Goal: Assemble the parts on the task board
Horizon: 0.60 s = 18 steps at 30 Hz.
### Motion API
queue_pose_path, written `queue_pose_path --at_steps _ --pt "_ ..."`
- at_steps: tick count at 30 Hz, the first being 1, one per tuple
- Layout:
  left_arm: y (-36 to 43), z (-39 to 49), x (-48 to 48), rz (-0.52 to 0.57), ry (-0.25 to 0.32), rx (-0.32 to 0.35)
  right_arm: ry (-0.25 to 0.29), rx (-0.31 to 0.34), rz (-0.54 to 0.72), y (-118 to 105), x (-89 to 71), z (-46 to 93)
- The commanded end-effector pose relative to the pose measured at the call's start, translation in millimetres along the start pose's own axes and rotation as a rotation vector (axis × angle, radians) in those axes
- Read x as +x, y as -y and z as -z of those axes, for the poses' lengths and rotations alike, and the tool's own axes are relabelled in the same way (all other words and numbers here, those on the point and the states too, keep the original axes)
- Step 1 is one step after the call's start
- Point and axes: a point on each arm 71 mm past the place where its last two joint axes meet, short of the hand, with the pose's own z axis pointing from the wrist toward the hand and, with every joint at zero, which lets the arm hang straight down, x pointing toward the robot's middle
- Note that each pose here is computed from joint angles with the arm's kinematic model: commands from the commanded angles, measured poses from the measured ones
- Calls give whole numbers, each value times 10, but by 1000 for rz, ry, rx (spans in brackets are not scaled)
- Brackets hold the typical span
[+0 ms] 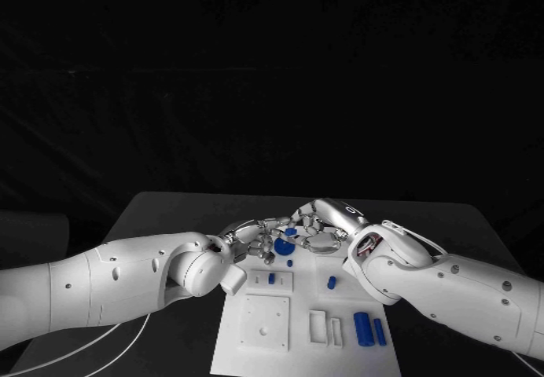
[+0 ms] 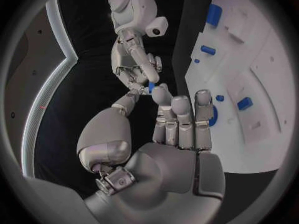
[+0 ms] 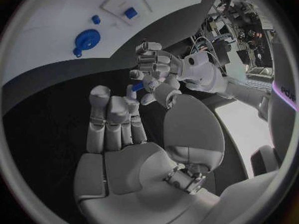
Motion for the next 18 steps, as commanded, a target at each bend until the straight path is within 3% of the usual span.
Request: queue_pose_path --at_steps 1,18 --pt "-5 6 20 -27 -52 3 -36 -32 -23 -17 16 15" --pt "-45 35 -51 -63 -107 -11 -122 -62 -57 2 41 77"
